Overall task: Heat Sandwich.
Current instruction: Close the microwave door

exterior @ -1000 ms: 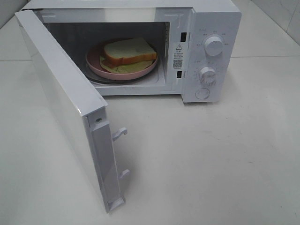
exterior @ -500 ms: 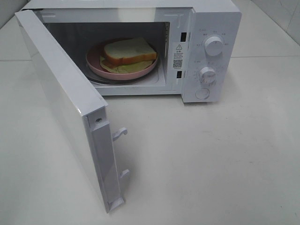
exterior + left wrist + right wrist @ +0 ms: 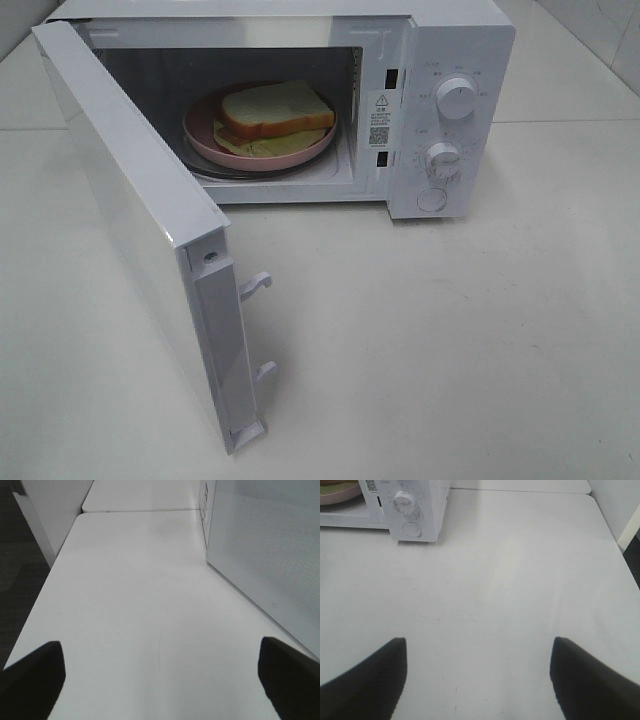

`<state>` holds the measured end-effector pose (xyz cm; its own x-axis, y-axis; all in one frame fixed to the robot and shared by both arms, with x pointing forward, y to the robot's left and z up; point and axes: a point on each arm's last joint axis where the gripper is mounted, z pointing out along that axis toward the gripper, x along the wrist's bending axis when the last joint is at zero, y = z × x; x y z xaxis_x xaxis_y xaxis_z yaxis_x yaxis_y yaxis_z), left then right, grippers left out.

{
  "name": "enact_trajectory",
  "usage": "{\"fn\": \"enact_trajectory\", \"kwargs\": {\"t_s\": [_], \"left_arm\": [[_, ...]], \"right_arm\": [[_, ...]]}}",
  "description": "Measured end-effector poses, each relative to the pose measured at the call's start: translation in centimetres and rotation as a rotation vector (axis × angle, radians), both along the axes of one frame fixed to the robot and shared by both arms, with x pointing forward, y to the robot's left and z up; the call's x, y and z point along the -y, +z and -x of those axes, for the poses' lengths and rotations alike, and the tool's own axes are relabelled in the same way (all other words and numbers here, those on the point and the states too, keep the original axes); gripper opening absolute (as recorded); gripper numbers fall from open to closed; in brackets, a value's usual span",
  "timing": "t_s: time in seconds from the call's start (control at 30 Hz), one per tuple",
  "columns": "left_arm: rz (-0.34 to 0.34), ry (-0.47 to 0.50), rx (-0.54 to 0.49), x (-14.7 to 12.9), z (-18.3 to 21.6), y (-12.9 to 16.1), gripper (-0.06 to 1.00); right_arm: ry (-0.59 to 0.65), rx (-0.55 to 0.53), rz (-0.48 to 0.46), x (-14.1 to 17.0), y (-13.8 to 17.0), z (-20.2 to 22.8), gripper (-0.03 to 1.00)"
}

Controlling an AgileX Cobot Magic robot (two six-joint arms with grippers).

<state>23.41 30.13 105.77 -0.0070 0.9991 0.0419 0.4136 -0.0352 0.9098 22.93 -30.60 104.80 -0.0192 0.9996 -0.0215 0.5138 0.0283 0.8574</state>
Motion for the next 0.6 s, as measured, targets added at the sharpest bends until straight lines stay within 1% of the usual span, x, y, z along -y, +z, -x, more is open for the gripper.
{"fn": "enact_trajectory", "kwargs": {"t_s": [0.17, 0.2, 0.27, 0.3, 0.33, 0.4, 0.43, 0.47, 0.53, 0.57, 0.6], "left_arm": [[-0.001, 0.000, 0.040, 0.0, -0.5, 0.8, 0.99], [-0.002, 0.000, 0.057, 0.0, -1.1, 1.2, 0.98], [-0.003, -0.001, 0.056, 0.0, -1.9, 1.5, 0.95], [-0.003, -0.001, 0.055, -0.1, -2.6, 1.7, 0.89], [-0.003, -0.001, 0.055, -0.1, -2.6, 1.7, 0.89], [-0.003, -0.001, 0.056, -0.1, -3.3, 1.9, 0.78], [-0.003, -0.001, 0.044, -0.1, -4.0, 2.0, 0.65], [-0.003, -0.001, 0.044, -0.1, -4.0, 2.0, 0.65], [-0.003, -0.001, 0.026, -0.1, -4.9, 2.0, 0.51], [-0.002, -0.001, 0.004, -0.1, -5.7, 2.0, 0.39], [-0.002, -0.001, -0.004, -0.2, -6.1, 2.0, 0.34]], "right_arm": [[0.000, 0.000, 0.000, 0.0, 0.0, 0.0, 0.76], [0.000, 0.000, 0.000, 0.0, 0.0, 0.0, 0.76], [0.000, 0.000, 0.000, 0.0, 0.0, 0.0, 0.76], [0.000, 0.000, 0.000, 0.0, 0.0, 0.0, 0.76], [0.000, 0.000, 0.000, 0.0, 0.0, 0.0, 0.76], [0.000, 0.000, 0.000, 0.0, 0.0, 0.0, 0.76], [0.000, 0.000, 0.000, 0.0, 0.0, 0.0, 0.76], [0.000, 0.000, 0.000, 0.0, 0.0, 0.0, 0.76], [0.000, 0.000, 0.000, 0.0, 0.0, 0.0, 0.76], [0.000, 0.000, 0.000, 0.0, 0.0, 0.0, 0.76], [0.000, 0.000, 0.000, 0.0, 0.0, 0.0, 0.76]]}}
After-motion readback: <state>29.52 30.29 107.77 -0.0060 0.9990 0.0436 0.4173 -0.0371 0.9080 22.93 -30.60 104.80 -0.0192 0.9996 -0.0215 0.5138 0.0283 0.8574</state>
